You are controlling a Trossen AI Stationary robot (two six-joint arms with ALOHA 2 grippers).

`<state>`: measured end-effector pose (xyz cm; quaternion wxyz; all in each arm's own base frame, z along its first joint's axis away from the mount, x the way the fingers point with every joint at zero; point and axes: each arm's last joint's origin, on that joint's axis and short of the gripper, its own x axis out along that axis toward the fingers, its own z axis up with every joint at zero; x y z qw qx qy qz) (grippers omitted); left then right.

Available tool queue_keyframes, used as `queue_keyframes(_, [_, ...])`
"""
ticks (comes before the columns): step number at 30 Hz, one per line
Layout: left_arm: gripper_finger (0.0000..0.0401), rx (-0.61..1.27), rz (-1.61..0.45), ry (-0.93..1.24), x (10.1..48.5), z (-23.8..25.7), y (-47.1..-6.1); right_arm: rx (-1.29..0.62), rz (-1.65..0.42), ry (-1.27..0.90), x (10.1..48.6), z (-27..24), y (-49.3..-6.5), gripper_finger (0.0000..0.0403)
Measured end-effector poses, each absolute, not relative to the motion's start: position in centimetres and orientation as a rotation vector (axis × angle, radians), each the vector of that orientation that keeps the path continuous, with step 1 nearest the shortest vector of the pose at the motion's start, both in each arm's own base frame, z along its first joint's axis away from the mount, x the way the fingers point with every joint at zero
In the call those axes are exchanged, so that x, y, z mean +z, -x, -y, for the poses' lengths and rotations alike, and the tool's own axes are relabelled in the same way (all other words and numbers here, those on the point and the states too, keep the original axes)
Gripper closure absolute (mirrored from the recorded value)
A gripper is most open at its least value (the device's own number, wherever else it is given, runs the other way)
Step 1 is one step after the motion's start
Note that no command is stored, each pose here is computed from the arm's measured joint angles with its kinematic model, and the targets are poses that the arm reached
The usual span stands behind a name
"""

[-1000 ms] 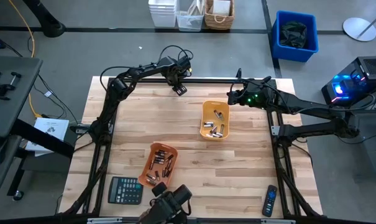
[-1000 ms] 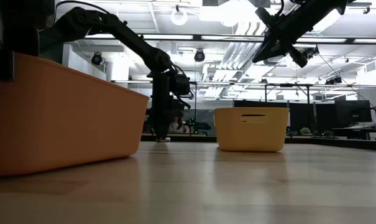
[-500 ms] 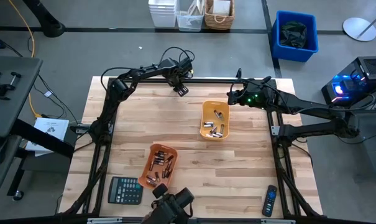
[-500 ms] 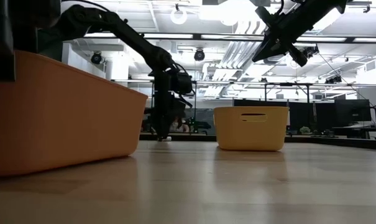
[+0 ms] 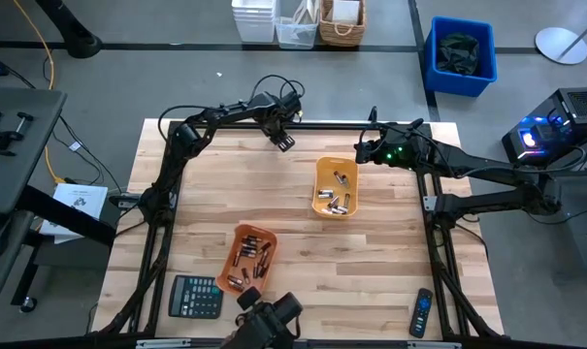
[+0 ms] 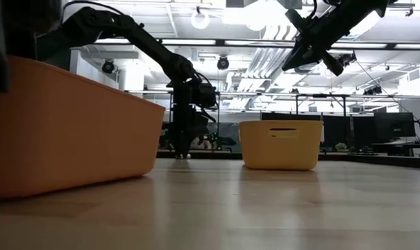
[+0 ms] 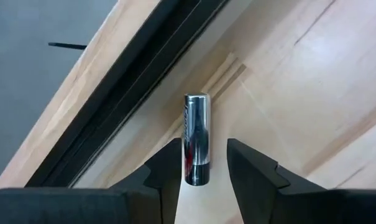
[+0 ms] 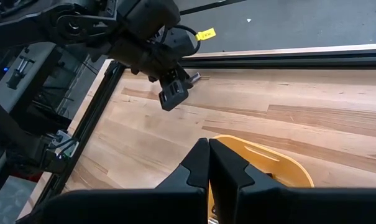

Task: Sort batteries
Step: Put the silver battery into the yellow bin

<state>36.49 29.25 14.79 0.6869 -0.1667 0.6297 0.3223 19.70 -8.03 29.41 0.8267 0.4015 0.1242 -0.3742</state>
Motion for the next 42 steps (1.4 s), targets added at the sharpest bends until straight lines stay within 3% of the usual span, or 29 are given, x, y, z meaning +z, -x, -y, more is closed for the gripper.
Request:
queue_keyframes(12, [0.0284,0.727,-1.467,0.442,14.7,-28.8,-35.9,-0.794,-0.265,-0.850,29.4,8.0,-19.7,0.0403])
queue_keyframes(20, [0.0284,0.622,-1.538,0.347,15.4,-28.2,-36.1,-0.796,-0.275,-0.842,29.3,8.0,-19.7,0.0403])
queue_keyframes(26, [0.0284,0.678,-1.387,0.341,18.7,-28.9,-37.2,-0.807,-0.274,-0.837,29.3,8.0,-19.6,0.0403])
queue_keyframes(32, [0.0284,0.654,-1.216,0.466,18.0,-29.6,-38.5,-0.809,-0.277,-0.837,29.3,8.0,-19.6,0.0403])
queue_keyframes(42, [0.0284,0.800,-1.245,0.499,16.5,-30.5,-37.9,-0.806,-0.279,-0.858,29.2,8.0,-19.6,0.0403])
